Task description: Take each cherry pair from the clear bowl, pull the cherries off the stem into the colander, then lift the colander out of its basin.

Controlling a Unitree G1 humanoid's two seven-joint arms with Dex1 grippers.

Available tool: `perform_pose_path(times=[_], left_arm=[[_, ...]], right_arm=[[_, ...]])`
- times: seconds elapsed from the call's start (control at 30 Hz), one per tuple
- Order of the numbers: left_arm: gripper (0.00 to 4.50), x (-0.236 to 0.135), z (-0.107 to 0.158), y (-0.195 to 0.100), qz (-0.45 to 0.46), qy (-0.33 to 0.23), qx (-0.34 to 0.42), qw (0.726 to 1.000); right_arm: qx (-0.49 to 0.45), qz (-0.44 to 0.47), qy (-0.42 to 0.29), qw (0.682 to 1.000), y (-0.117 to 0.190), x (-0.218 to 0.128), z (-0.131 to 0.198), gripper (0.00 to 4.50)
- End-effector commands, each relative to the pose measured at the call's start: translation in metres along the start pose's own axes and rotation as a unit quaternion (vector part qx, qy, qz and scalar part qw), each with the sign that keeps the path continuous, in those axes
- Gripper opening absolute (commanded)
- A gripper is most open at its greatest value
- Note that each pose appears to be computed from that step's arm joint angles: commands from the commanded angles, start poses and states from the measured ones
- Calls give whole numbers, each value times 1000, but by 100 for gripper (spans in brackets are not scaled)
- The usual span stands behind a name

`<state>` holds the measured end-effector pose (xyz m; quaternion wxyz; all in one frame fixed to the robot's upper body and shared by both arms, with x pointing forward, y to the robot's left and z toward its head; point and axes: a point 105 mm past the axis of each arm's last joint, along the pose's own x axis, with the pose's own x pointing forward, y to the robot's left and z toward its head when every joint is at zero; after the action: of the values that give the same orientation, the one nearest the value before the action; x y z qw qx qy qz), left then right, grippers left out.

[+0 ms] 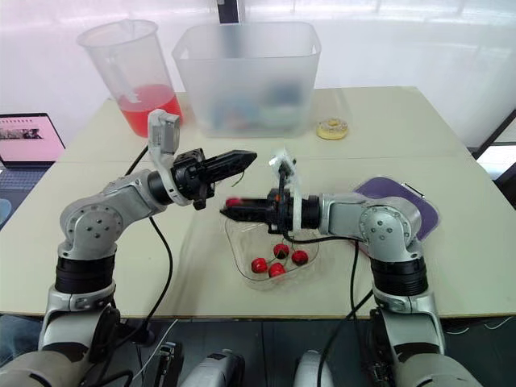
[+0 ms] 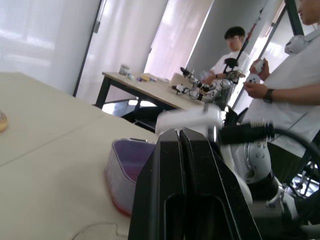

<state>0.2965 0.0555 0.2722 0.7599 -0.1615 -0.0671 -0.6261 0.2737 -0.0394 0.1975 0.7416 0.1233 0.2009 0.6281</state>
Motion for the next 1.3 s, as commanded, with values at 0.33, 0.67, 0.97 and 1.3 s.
perform_pose_path(times=[0.33, 0.67, 0.97, 1.3], left_arm=[[0, -18, 12, 5, 30, -21, 28, 999], [0, -32, 8, 12, 73, -29, 39, 996], [0, -37, 6, 8, 92, -30, 45, 994], [0, -65, -3, 14, 139, -16, 11, 990]], right_arm=[[-149, -218, 26, 964, -23, -129, 65, 71], [-160, -372, 185, 895, -76, -227, 47, 71], [-155, -382, 218, 885, -87, -228, 44, 334], [-262, -303, 206, 893, -50, -202, 91, 446]])
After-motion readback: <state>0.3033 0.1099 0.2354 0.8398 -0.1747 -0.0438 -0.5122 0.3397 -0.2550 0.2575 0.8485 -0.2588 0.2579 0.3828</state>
